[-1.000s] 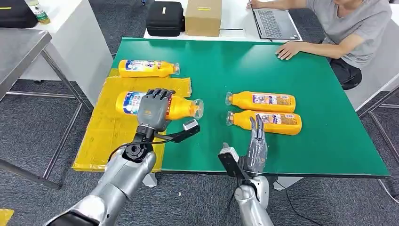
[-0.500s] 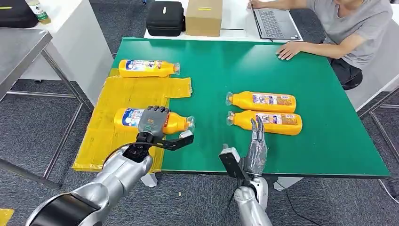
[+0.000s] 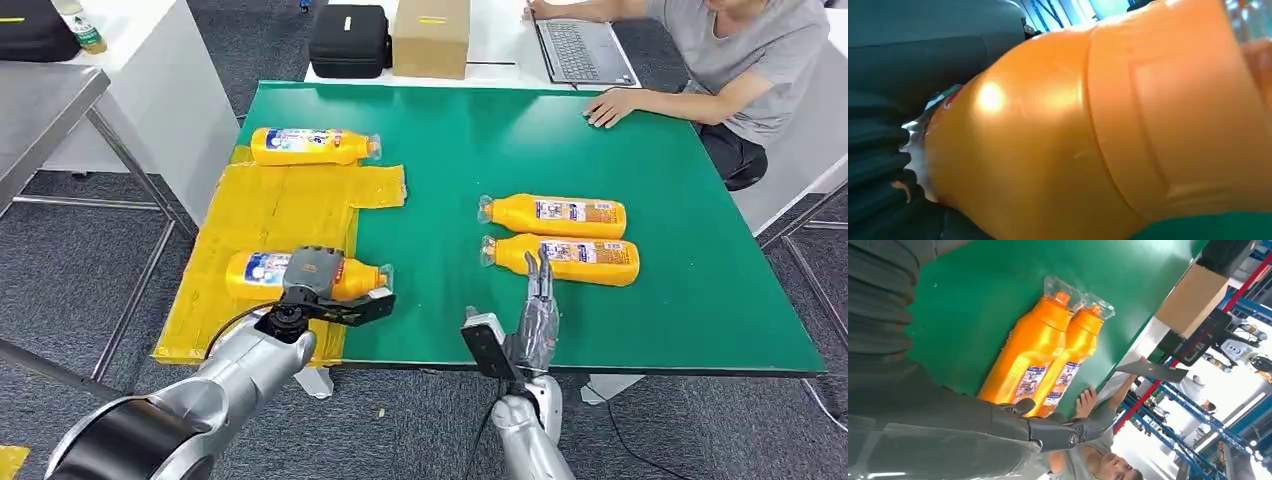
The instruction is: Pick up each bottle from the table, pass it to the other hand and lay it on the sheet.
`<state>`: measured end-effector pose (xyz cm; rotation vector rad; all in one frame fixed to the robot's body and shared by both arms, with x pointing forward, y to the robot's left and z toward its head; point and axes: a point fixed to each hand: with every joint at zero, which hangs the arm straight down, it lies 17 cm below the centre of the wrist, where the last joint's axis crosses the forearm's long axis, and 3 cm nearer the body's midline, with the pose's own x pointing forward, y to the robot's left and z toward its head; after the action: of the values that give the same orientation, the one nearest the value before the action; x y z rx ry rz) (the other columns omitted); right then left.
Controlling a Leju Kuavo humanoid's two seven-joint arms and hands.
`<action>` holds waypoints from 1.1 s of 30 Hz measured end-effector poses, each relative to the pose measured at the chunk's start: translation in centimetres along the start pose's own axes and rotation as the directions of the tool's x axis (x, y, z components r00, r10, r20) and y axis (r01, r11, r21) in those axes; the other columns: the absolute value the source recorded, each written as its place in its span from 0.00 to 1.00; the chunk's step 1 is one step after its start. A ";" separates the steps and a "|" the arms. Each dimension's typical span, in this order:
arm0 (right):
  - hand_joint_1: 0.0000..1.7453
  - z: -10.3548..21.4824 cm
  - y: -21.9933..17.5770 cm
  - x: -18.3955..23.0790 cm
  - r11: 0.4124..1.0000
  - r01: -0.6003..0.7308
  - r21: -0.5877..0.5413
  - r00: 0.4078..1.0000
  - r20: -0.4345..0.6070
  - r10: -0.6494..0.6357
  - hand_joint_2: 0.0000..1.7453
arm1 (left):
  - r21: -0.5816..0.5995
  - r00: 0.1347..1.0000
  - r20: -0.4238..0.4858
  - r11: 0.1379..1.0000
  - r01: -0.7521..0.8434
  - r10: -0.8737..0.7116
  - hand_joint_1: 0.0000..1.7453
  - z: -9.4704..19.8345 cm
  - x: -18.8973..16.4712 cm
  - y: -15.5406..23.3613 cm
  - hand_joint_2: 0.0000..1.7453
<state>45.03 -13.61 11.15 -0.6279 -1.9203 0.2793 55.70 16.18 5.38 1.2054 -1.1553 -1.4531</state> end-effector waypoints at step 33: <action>0.00 0.3 0.9 0.6 0.998 -0.042 0.048 0.998 0.052 0.039 1.00 | 0.261 0.992 0.116 0.963 -0.070 0.040 0.00 0.7 2.6 4.4 1.00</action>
<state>44.82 -12.50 11.13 -0.6332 -1.9449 0.3703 55.01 13.04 9.37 1.2741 -1.4840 -1.3676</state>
